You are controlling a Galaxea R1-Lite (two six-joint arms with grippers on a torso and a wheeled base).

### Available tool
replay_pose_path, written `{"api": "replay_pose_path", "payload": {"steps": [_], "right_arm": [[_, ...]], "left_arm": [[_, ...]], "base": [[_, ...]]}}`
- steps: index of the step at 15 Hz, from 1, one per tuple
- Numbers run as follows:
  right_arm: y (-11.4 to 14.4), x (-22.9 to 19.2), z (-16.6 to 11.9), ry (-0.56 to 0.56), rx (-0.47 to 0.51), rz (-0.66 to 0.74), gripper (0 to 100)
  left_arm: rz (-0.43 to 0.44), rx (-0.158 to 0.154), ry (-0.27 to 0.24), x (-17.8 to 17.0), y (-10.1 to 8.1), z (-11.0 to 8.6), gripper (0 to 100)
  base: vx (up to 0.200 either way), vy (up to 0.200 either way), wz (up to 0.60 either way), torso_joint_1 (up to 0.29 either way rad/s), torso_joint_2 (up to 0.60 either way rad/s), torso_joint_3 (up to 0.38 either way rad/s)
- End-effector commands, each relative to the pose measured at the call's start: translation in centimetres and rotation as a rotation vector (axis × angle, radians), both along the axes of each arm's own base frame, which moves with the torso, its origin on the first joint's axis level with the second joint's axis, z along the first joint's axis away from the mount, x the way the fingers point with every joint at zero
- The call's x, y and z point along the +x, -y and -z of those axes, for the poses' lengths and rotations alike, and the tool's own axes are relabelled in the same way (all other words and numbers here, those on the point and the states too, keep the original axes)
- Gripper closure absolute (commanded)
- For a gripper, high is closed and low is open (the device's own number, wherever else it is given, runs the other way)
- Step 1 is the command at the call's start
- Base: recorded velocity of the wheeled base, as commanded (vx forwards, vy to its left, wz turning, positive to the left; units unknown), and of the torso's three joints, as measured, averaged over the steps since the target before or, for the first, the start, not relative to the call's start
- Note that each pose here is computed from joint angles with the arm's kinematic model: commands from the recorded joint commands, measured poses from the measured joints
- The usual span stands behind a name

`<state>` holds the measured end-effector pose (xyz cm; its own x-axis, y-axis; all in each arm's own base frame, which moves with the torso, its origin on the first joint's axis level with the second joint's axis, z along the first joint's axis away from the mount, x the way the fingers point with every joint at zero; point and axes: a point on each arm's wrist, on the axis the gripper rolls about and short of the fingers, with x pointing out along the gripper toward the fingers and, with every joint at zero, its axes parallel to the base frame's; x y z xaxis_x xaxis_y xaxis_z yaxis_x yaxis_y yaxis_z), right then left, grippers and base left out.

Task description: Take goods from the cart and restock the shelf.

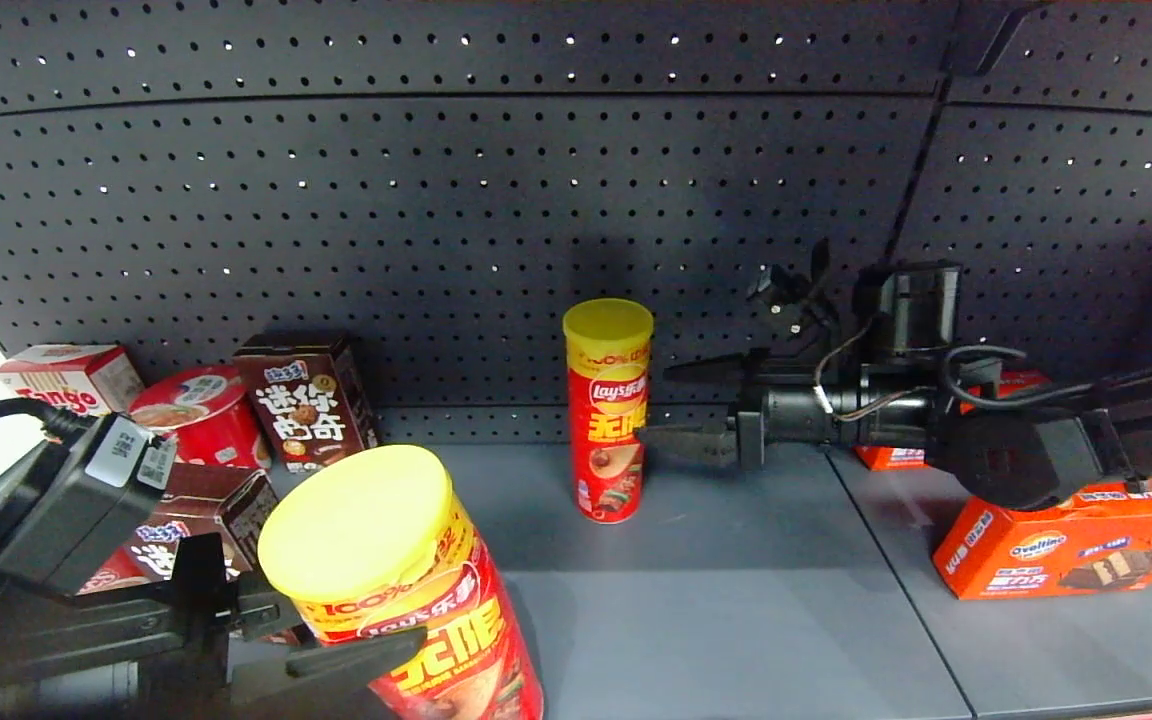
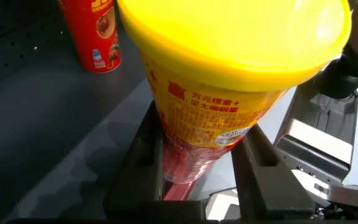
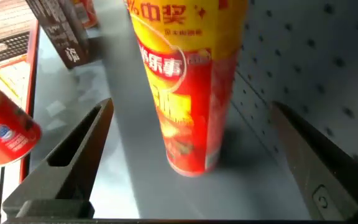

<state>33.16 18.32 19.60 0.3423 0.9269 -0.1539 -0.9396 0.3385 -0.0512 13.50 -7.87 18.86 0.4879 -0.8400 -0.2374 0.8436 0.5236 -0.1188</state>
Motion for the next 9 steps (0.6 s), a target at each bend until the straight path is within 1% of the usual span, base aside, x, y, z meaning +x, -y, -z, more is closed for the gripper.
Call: {"api": "replay_pose_path", "payload": {"steps": [1, 2, 3, 5, 9], "right_arm": [[-1.1, 1.0, 1.5, -0.018, -0.008, -0.02, 0], [-1.2, 1.1, 1.5, -0.018, -0.008, -0.02, 0], [-2.0, 1.1, 1.8, -0.021, -0.009, -0.036, 0], [-2.7, 1.6, 2.2, -0.022, -0.011, -0.046, 0], [-4.5, 2.7, 3.9, -0.036, -0.021, -0.061, 0]], "left_arm": [[-0.002, 0.001, -0.001, 0.0, 0.0, 0.0, 100], [-0.002, 0.002, -0.004, 0.0, 0.0, 0.1, 100], [-0.002, 0.003, -0.005, 0.0, 0.0, 0.1, 100], [-0.004, 0.004, -0.006, 0.1, 0.0, 0.1, 100], [-0.007, 0.002, -0.005, 0.1, 0.0, 0.1, 100]], "base": [[0.0, 0.0, 0.0, 0.0, 0.0, 0.0], [0.0, 0.0, 0.0, 0.0, 0.0, 0.0], [0.0, 0.0, 0.0, 0.0, 0.0, 0.0], [0.0, 0.0, 0.0, 0.0, 0.0, 0.0], [0.0, 0.0, 0.0, 0.0, 0.0, 0.0]]}}
